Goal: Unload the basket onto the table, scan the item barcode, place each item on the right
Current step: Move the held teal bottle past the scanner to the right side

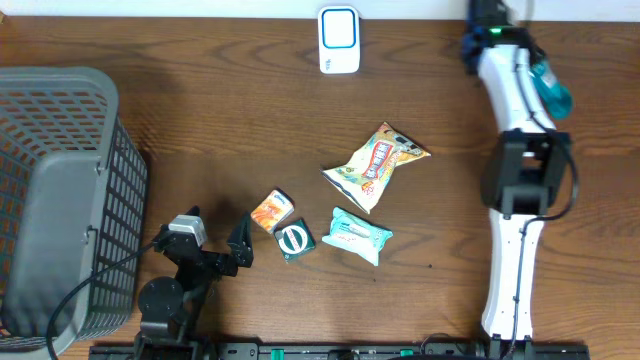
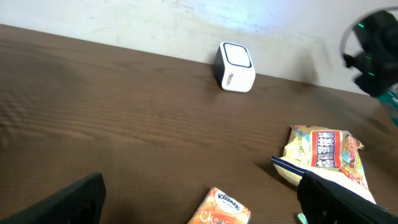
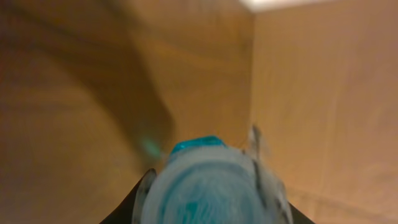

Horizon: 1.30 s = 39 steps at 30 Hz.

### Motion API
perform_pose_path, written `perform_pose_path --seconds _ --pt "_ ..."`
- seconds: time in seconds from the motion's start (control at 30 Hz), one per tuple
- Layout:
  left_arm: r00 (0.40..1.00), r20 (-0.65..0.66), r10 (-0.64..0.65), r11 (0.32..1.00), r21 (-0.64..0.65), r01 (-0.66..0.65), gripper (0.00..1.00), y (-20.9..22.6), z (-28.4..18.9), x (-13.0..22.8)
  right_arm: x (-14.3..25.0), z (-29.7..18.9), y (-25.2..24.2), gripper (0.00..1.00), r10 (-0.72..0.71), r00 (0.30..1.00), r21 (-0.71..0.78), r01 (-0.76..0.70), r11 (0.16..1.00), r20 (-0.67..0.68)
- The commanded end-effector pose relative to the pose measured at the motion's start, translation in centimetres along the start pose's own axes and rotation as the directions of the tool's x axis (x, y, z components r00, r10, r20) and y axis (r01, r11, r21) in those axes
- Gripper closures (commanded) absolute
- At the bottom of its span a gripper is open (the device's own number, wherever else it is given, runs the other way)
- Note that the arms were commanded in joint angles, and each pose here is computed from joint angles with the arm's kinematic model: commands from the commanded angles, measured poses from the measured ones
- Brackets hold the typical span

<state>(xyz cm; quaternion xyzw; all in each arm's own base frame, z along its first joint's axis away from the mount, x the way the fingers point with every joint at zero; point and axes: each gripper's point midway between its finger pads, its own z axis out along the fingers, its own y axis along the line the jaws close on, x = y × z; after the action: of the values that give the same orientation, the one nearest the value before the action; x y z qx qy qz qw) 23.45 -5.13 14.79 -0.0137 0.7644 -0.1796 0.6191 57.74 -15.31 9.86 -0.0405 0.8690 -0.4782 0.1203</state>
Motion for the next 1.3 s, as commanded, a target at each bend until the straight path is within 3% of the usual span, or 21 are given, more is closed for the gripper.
perform_pose_path --seconds 0.0,0.23,0.43,0.57,0.77,0.87,0.97,1.27 --pt "0.999 -0.041 0.009 1.0 -0.015 -0.009 0.02 0.5 0.1 1.3 2.3 1.5 -6.7 0.99 0.249 0.967 0.01 -0.249 0.968 -0.045" --pt "0.999 -0.041 0.009 1.0 -0.015 -0.01 0.02 0.5 0.1 1.3 11.0 9.3 -10.0 0.95 0.341 0.901 -0.036 -0.364 0.931 -0.268" --pt "0.999 -0.041 0.009 1.0 -0.015 -0.009 0.02 0.5 0.1 1.3 15.0 11.9 -10.5 0.88 0.391 0.846 -0.087 -0.448 0.89 -0.362" --pt "0.999 -0.041 0.009 1.0 -0.015 -0.01 0.02 0.5 0.1 1.3 15.3 12.1 -10.2 0.82 0.414 0.828 -0.108 -0.483 0.869 -0.379" --pt "0.999 -0.041 0.009 1.0 -0.015 -0.009 0.02 0.5 0.1 1.3 14.5 11.5 -9.1 0.66 0.427 0.821 -0.14 -0.507 0.851 -0.378" --pt "0.999 -0.041 0.009 1.0 -0.015 -0.009 0.02 0.5 0.1 1.3 14.2 11.2 -8.8 0.55 0.42 0.826 -0.146 -0.501 0.853 -0.375" --pt "0.999 -0.041 0.009 1.0 -0.015 -0.01 0.02 0.5 0.1 1.4 13.8 10.7 -8.4 0.38 0.415 0.829 -0.154 -0.497 0.854 -0.374" --pt "0.999 -0.041 0.009 1.0 -0.015 -0.009 0.02 0.5 0.1 1.3 13.1 9.8 -7.4 0.3 0.407 0.833 -0.175 -0.494 0.851 -0.374"
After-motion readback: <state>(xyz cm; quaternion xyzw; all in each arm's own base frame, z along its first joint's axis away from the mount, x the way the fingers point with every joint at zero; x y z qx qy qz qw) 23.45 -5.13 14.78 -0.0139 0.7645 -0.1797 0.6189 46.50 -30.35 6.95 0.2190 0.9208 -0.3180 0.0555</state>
